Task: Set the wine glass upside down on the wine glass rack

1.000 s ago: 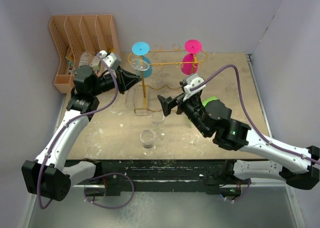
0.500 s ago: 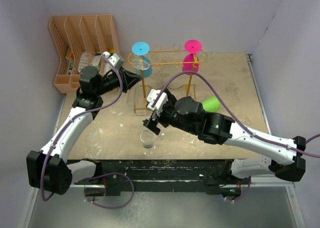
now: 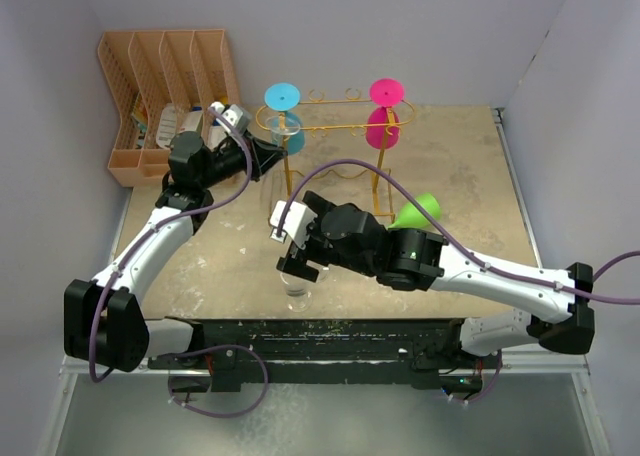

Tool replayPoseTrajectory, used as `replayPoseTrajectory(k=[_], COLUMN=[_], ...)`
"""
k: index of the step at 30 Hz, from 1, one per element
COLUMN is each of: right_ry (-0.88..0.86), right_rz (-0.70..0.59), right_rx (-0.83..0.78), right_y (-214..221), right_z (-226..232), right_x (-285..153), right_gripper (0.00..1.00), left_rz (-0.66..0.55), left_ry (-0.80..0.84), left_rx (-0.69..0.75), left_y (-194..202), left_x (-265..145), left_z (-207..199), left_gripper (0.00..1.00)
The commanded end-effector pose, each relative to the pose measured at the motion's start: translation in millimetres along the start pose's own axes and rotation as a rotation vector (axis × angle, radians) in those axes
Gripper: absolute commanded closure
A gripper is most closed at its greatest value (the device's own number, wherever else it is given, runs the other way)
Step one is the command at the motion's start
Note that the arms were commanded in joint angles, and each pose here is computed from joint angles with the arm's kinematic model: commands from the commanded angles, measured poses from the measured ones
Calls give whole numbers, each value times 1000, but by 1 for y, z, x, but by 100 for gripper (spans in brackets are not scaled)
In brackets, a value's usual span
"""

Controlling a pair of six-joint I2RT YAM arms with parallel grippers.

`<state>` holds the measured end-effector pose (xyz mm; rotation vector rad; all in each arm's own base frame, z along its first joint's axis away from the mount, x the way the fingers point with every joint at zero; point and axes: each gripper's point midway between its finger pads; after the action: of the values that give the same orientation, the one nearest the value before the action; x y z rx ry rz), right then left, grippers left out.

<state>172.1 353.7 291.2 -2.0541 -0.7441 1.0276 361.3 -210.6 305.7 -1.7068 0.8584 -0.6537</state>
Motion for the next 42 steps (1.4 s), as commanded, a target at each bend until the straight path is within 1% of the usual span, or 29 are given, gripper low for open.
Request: replayPoseTrajectory(k=[1,4,5,7,9,10,15,22,24,26,32,37,38,39,40,42], right_ry=[42,50,51,18,32,22,-54,-64,-59,-66,-103,-132,-136,-140,-144,-154], right_rz=[-30,17,39,83,130,144,172,215,220,218,275,315,320,325,328,328], right_rx=[-9,-24,-31,-29,-35,-36,27,40,37,42,47,56,55,54,51,46], right_y=[-12,1,7,17,24,27,36,44,46,47,65,82,84,86,87,86], right_z=[-14,-13,-12,-5,-8,-7,-5,-5,-7,-7,-1,0,0,0,0,0], right_x=[-11,-9,-8,-6,-5,-3,6,15,17,18,27,34,36,36,37,36], right_gripper=[6,9,10,16,20,24,42,43,44,46,56,58,61,65,72,90], left_rz=[-83,-72,-69,-63,-58,-52,-43,-29,-23,-12,22,53,54,58,64,77], left_ry=[20,14,12,11,4,2,-20,-28,-27,-31,-61,-67,-71,-75,-80,-85], left_rx=[43,36,37,48,50,48,48,62,71,75,100,111,113,116,116,123], left_y=[-24,-19,-18,-15,-13,-12,-8,-5,-3,0,7,15,15,16,18,20], left_x=[2,2,1,0,-1,-1,-4,-9,-11,-13,-24,-32,-33,-35,-36,-41], left_z=[-7,-6,-5,-6,-5,-5,-2,-3,-4,-5,-6,-8,-9,-9,-9,-11], left_gripper=[100,100,96,84,72,69,67,66,62,56,43,43,43,43,42,42])
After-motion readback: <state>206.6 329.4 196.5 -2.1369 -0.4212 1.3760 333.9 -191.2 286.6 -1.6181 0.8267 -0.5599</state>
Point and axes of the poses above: each gripper's point midway between its finger pads, its own x axis out along the fingers, its own z axis along the line the jaws close on, y = z × x, and after that the axes turned 5 degrees about -x, right-handed
